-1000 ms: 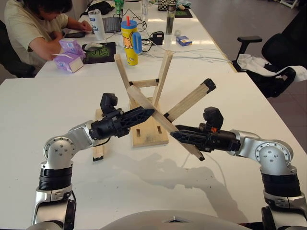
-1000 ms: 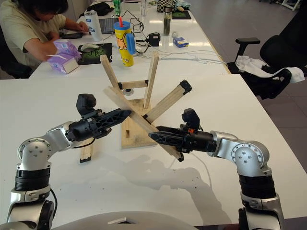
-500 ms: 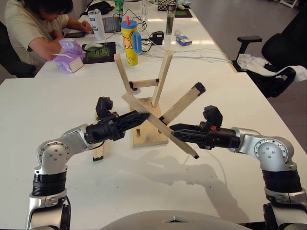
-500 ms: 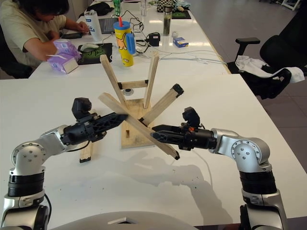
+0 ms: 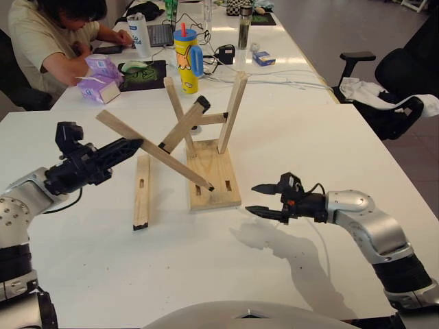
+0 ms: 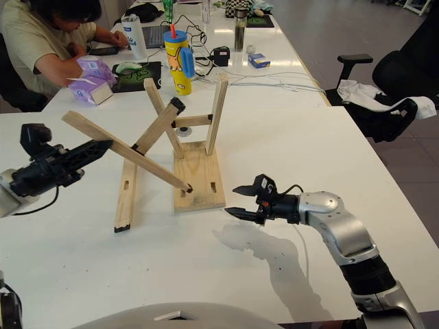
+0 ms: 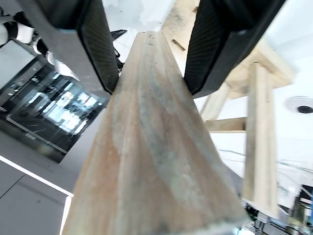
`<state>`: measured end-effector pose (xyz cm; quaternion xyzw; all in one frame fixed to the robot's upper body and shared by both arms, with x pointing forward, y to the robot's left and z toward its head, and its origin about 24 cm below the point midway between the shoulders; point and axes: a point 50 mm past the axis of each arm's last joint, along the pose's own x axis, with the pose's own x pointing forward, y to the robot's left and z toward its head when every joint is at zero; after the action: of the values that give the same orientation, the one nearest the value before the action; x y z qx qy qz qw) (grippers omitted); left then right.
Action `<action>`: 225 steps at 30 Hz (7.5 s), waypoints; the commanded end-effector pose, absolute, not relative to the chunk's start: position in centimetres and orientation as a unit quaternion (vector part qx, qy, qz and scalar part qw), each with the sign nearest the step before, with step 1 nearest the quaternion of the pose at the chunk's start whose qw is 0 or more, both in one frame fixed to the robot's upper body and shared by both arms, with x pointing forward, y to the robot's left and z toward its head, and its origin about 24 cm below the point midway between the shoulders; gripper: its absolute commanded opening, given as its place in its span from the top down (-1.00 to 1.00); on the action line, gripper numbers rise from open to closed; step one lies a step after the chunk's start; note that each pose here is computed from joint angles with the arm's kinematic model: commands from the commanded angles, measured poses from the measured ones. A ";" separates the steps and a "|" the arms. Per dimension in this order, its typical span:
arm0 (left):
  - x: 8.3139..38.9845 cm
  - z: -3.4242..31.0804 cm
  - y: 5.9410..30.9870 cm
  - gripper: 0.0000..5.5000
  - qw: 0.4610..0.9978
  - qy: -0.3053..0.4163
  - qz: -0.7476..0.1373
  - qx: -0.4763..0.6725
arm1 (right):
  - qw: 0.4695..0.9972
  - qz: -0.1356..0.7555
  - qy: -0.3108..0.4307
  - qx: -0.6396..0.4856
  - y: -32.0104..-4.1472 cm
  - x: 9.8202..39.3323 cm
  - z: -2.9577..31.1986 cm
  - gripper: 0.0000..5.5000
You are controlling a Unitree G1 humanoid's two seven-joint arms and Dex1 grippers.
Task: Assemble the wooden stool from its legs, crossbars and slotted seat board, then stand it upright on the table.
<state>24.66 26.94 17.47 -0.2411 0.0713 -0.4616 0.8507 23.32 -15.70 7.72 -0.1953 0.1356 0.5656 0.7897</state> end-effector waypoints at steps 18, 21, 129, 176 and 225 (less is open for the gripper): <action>26.4 16.3 24.5 0.27 0.854 0.056 -0.507 -0.100 | 0.827 0.455 0.087 -0.319 -16.9 28.7 5.3 -0.17; 27.0 16.5 24.1 0.27 0.856 0.048 -0.508 -0.080 | 0.829 0.456 0.090 -0.311 -17.0 28.7 5.4 -0.17; 18.7 3.0 22.5 -0.53 0.944 0.326 0.027 0.035 | 0.866 0.464 0.181 -0.047 -10.5 23.6 2.4 -0.17; 20.4 3.4 24.6 -0.17 0.949 0.313 0.027 0.023 | 0.933 0.315 0.171 0.032 -13.4 26.1 3.5 -0.17; 22.5 18.5 11.6 0.25 0.730 0.064 -0.628 -0.263 | 0.708 0.617 0.071 0.338 -20.5 23.3 20.2 -0.17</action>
<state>22.42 11.49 19.23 -0.2600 0.0443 -0.6211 0.7380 23.80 -20.34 19.04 0.3361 0.0751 0.5936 0.7273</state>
